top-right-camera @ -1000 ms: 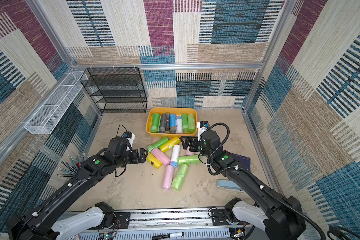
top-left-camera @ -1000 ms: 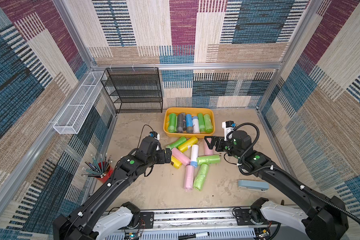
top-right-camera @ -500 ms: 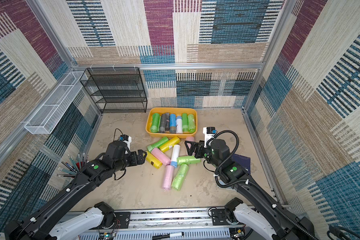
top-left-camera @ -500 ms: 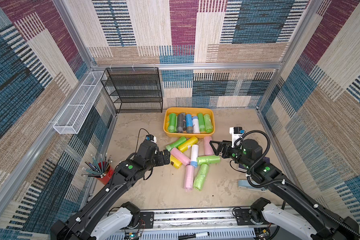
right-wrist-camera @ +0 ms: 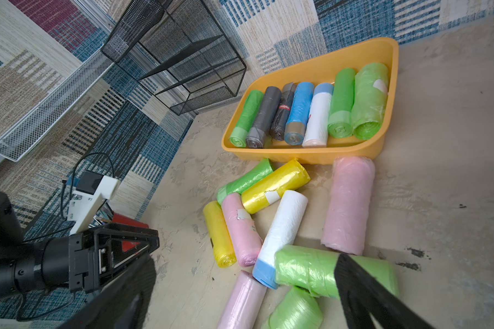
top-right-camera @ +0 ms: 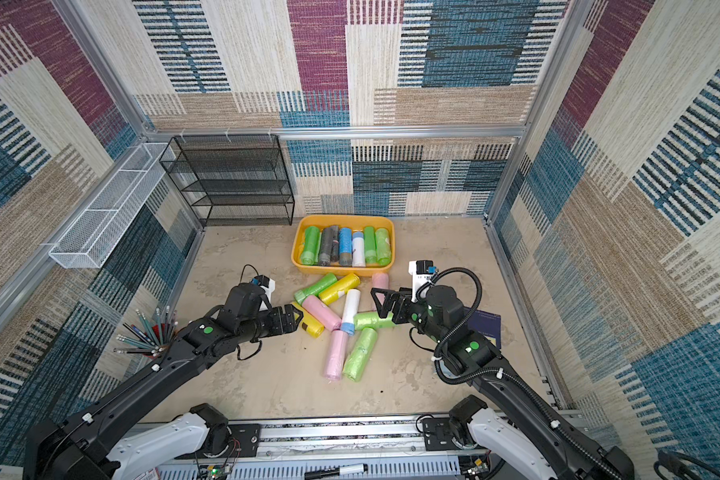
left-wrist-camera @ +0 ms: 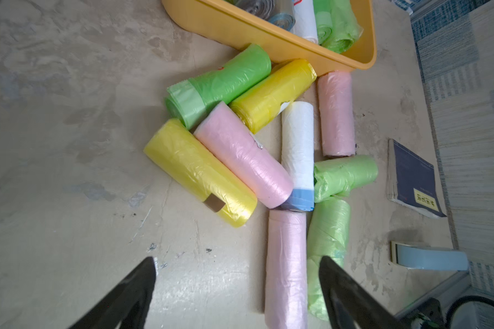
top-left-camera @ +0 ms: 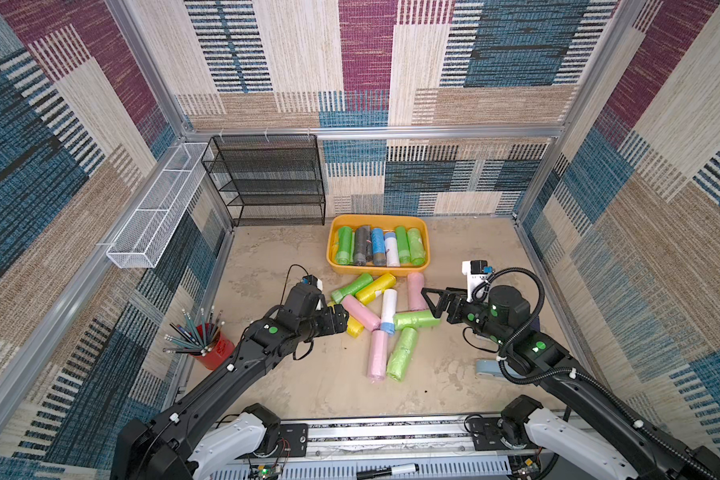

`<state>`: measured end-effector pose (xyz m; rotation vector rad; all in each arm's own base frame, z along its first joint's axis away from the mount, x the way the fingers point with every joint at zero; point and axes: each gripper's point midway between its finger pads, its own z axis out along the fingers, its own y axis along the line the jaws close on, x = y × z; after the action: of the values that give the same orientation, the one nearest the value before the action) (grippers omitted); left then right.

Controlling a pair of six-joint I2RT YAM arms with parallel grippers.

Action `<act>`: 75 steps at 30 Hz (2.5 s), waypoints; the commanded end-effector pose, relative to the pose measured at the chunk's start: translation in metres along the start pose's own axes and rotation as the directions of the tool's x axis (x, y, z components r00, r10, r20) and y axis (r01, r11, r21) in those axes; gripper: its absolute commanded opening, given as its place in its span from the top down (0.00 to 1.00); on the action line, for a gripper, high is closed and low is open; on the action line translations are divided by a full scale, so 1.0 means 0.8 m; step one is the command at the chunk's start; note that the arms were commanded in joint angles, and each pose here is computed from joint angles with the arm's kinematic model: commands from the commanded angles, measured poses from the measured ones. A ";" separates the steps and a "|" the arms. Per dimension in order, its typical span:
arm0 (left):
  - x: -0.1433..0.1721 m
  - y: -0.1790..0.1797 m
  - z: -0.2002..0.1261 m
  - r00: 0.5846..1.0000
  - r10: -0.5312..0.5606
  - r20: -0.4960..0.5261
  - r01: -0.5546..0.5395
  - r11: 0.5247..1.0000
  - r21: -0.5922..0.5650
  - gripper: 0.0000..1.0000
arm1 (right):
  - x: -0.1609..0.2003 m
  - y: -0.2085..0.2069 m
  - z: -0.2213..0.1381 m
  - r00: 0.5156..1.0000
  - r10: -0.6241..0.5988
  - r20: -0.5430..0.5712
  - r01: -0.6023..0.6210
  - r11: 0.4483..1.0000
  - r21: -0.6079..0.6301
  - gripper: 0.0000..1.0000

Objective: Put the roll of trash bags into the storage box
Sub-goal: Pick up the roll of trash bags from the center of the board.

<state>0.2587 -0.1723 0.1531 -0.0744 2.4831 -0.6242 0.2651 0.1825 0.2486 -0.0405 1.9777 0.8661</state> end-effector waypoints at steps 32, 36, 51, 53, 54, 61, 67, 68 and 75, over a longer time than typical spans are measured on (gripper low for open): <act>0.113 -0.077 0.091 0.947 0.089 -0.309 -0.045 0.988 0.148 0.28 | 0.016 0.007 0.004 0.998 0.053 -0.031 -0.055 0.996 -0.066 0.01; 0.118 -0.076 0.098 0.943 0.097 -0.319 -0.056 0.989 0.136 0.30 | 0.018 0.005 0.004 0.998 0.055 -0.031 -0.057 0.997 -0.060 0.01; 0.148 -0.077 0.117 0.915 0.149 -0.375 -0.123 0.988 0.093 0.40 | 0.025 0.000 0.010 0.996 0.072 -0.046 -0.074 0.996 -0.053 0.01; 0.148 -0.072 0.118 0.911 0.162 -0.380 -0.150 0.987 0.063 0.42 | 0.025 0.000 0.011 0.996 0.073 -0.046 -0.075 0.996 -0.051 0.01; 0.147 -0.069 0.118 0.910 0.168 -0.379 -0.161 0.986 0.049 0.43 | 0.026 -0.001 0.011 0.996 0.072 -0.049 -0.075 0.996 -0.049 0.01; 0.148 -0.059 0.122 0.903 0.183 -0.389 -0.204 0.979 -0.012 0.47 | 0.028 -0.004 0.013 0.996 0.073 -0.051 -0.075 0.996 -0.040 0.01; 0.152 -0.059 0.126 0.898 0.193 -0.396 -0.221 0.975 -0.026 0.47 | 0.029 -0.004 0.015 0.996 0.073 -0.056 -0.075 0.996 -0.039 0.01; 0.154 -0.058 0.128 0.896 0.193 -0.400 -0.222 0.975 -0.027 0.47 | 0.029 -0.004 0.015 0.996 0.073 -0.057 -0.075 0.996 -0.040 0.01; 0.159 -0.056 0.134 0.890 0.194 -0.412 -0.231 0.972 -0.041 0.50 | 0.031 -0.006 0.017 0.995 0.075 -0.064 -0.077 0.996 -0.035 0.01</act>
<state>0.2080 -0.2903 0.0365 0.3083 2.8463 -0.5552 0.2597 0.1934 0.2152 -0.0188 2.0659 0.9502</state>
